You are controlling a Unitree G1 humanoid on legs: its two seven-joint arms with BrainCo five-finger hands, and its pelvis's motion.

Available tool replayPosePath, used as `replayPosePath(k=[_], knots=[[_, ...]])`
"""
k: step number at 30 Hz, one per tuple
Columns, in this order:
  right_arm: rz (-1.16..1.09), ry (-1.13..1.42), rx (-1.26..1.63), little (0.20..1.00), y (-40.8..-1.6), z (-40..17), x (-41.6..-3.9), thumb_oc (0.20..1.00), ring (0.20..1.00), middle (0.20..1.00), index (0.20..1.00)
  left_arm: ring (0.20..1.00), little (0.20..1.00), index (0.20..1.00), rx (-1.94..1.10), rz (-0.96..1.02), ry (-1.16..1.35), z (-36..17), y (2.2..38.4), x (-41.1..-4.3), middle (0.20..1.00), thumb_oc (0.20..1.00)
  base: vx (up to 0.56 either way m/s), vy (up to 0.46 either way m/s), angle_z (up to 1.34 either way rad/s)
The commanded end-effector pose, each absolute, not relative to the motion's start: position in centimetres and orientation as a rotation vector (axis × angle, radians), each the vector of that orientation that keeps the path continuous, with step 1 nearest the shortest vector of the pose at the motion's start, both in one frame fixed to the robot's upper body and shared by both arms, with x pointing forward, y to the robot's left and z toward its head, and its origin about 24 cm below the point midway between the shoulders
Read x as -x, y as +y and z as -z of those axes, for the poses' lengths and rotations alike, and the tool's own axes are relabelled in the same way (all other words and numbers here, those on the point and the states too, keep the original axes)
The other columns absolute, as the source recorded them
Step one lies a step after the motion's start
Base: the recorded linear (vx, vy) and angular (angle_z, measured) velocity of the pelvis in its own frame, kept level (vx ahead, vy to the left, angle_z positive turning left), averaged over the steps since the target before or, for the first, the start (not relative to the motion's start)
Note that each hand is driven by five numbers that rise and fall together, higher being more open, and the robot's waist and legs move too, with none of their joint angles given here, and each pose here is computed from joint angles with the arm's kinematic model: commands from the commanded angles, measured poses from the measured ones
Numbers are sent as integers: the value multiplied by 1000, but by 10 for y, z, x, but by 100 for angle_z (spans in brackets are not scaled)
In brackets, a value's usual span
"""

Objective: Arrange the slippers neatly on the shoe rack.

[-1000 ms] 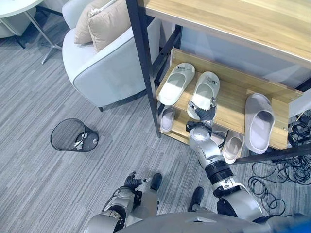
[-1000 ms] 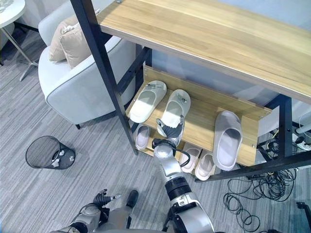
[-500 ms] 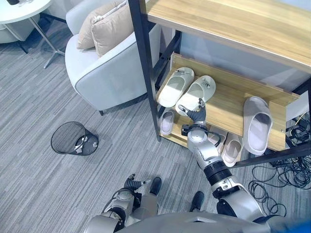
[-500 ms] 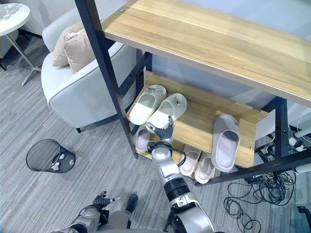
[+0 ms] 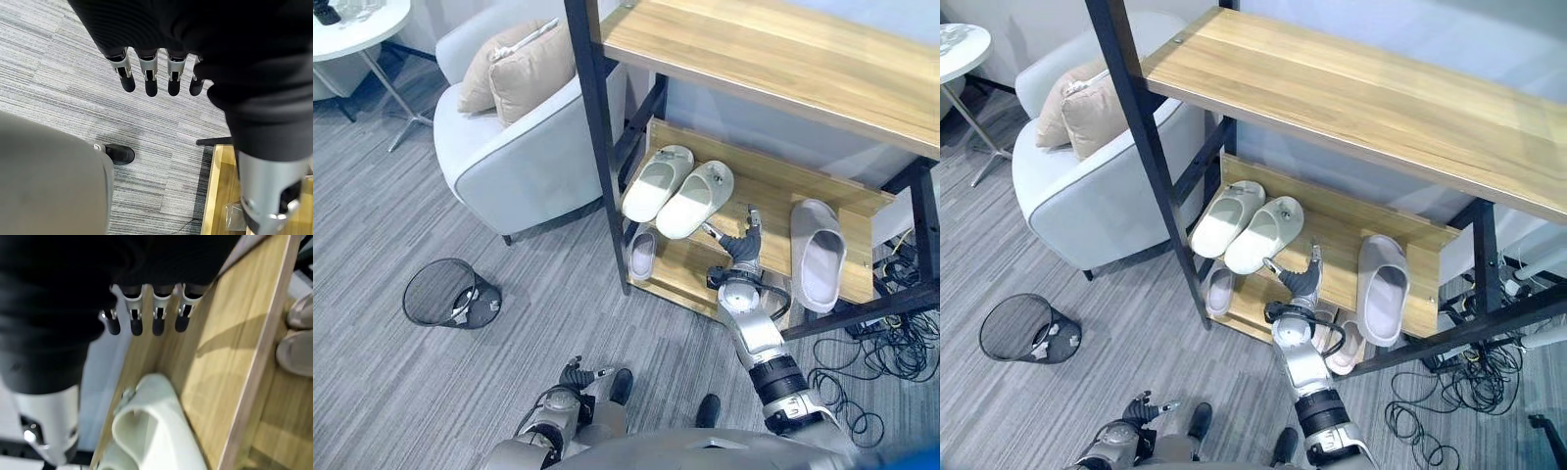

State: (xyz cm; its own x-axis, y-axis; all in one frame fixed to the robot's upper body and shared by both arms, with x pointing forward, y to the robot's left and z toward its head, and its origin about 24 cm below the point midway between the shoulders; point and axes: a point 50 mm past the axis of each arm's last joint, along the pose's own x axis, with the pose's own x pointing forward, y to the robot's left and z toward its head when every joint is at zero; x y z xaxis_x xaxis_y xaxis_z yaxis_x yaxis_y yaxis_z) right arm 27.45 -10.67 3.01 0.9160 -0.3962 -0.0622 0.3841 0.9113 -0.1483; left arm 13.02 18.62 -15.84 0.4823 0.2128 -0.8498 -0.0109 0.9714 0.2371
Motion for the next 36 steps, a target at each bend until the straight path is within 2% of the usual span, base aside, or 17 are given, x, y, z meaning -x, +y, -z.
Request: replayPosePath(k=[1,4,7,10,12,15,19,36], knots=[[288,-46,58,1000,-92,-59,-283,1000,1000,1000,1000,1000,1000,1000,-154,-63,1218,173,148,-89,1000,1000,-16,-42,-15],[249,-92,158,1000,-99,-60,-277,1000,1000,1000,1000,1000,1000,1000,-152,-87,1225,174,153,-87,1000,1000,-4,-29,-6],[318,-185,349,1000,-131,-63,-265,1000,1000,1000,1000,1000,1000,1000,-132,-103,1222,174,155,-85,1000,1000,2,-23,-5],[441,-147,543,1000,-169,-56,-259,1000,1000,1000,1000,1000,1000,1000,-128,-113,1238,175,156,-77,1000,1000,2,-11,-8],[521,-110,552,1000,-188,-55,-257,1000,1000,1000,1000,1000,1000,1000,-127,-120,1254,176,157,-72,1000,1000,10,-6,-16],[531,-30,444,1000,-199,-51,-261,1000,1000,1000,1000,1000,1000,1000,-143,-117,1285,177,159,-65,1000,1000,14,-19,-12],[527,-54,401,1000,-205,-62,-270,1000,1000,1000,1000,1000,1000,1000,-151,-123,1290,178,162,-63,1000,1000,19,-18,0],[682,128,570,1000,-260,-57,-276,1000,1000,1000,1000,1000,1000,1000,-146,-102,1340,180,160,-47,1000,1000,16,-6,3]])
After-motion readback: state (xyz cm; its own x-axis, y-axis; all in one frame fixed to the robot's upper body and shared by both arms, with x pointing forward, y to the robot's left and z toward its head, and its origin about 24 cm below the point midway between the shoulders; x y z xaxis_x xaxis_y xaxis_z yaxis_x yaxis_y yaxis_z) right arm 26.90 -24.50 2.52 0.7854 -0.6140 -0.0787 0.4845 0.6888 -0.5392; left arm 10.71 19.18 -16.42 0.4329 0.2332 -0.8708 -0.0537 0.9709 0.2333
